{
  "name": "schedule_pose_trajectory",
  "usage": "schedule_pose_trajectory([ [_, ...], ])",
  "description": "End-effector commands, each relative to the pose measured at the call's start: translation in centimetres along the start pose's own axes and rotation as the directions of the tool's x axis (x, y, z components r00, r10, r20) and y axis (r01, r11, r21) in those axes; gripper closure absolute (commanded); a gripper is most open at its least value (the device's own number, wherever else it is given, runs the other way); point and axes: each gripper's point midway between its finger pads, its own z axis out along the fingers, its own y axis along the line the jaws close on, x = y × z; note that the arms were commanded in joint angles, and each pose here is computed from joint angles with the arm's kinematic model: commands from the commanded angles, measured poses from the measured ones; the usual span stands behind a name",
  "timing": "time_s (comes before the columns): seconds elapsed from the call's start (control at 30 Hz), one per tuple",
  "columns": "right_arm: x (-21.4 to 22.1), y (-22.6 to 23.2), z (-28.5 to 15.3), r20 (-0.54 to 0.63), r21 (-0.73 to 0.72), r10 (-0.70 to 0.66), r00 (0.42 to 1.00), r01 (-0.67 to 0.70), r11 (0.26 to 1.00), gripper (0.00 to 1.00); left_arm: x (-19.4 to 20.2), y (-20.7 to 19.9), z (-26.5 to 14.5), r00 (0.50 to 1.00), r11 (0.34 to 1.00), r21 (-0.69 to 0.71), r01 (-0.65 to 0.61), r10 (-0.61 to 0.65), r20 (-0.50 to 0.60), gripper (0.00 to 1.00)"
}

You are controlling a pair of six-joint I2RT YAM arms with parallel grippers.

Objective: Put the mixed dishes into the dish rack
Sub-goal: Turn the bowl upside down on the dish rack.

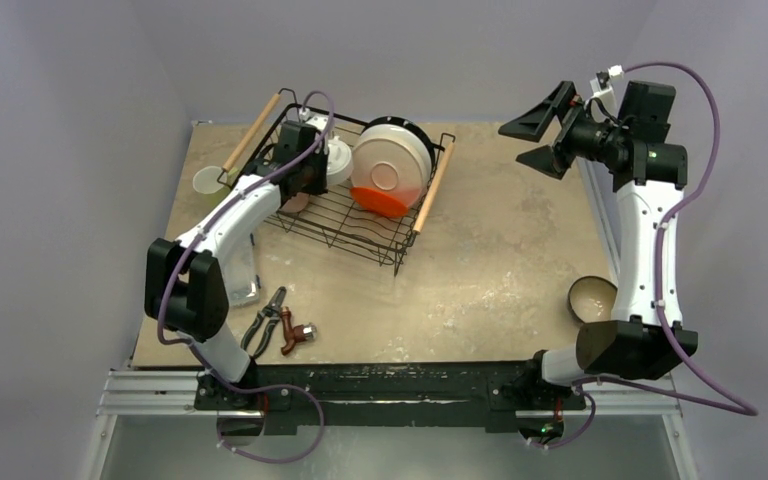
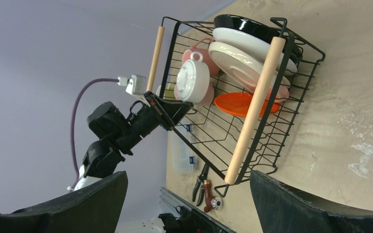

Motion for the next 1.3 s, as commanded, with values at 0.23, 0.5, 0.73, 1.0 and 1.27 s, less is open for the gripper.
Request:
schedule_pose_trajectory([
  [0.23, -0.5, 1.7, -0.8, 0.013, -0.052, -0.052, 0.999, 0.053, 0.997, 0.01, -1.9, 0.8, -0.9, 0.996, 0.998, -0.025, -0.051, 0.053, 0.074, 1.0],
  [0.5, -0.2, 1.4, -0.6, 0.001, -0.06, -0.035, 0.999, 0.035, 0.998, 0.01, 0.0, 1.8, -1.3, 0.999, 0.998, -0.053, -0.042, 0.044, 0.032, 1.0],
  [0.73, 0.0, 1.4, -0.7, 0.002, -0.063, -0.03, 1.0, 0.03, 0.998, 0.01, 2.0, 1.8, -1.6, 0.999, 0.998, -0.033, -0.044, 0.044, -0.022, 1.0],
  [1.0, 0.2, 1.2, -0.5, -0.001, -0.07, -0.012, 1.0, 0.012, 0.997, 0.01, 4.4, 1.7, -1.8, 0.994, 0.999, -0.018, -0.047, 0.046, -0.095, 1.0],
  [1.27, 0.3, 1.2, -0.5, -0.004, -0.073, -0.009, 1.0, 0.009, 0.997, 0.01, 5.5, 1.4, -0.6, 0.985, 0.999, -0.007, -0.035, 0.033, -0.167, 1.0],
])
